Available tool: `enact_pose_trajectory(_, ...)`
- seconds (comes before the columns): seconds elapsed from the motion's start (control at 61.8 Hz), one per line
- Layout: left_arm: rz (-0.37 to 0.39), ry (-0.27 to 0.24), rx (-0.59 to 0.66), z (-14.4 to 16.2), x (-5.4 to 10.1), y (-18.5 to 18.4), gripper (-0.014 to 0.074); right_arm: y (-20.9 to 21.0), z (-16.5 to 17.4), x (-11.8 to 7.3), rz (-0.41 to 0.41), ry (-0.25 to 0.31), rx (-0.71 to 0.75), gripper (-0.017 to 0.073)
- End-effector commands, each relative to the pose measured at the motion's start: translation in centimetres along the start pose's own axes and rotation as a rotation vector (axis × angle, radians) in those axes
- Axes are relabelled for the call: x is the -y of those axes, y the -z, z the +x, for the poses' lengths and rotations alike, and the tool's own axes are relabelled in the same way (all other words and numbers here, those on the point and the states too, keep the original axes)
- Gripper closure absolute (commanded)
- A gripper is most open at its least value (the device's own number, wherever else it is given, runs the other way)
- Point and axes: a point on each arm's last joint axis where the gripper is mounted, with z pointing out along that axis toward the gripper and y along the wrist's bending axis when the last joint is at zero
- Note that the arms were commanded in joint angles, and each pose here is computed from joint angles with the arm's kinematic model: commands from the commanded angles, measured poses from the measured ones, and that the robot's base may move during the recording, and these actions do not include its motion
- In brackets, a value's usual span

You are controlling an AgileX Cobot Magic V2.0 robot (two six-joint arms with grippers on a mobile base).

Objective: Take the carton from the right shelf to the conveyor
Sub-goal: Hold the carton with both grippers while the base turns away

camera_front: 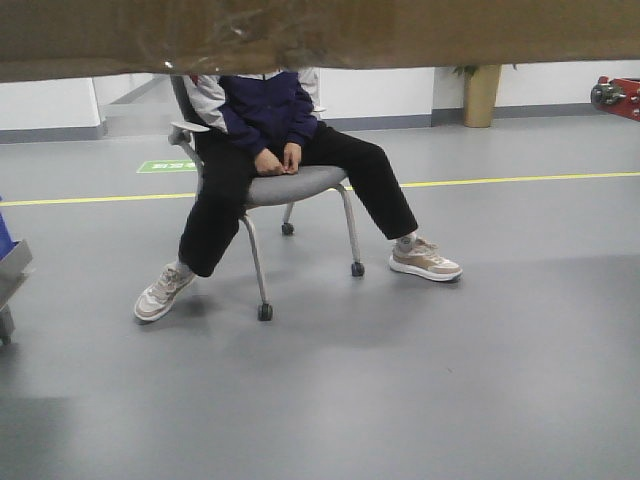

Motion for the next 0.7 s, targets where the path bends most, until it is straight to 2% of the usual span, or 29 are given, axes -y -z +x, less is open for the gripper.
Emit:
enact_pose_trajectory(0.0,0.01,-0.017,0.04,-0.2,-0.04,0.74,0.0614,0.57,-0.43,0.07,0.016,0.032,0.058,0.0626)
enact_pose_trajectory(0.679,0.01,-0.017,0.04,-0.2,-0.04,0.74,0.0614,0.57,-0.43,0.06,0.014,0.031,0.058,0.0626)
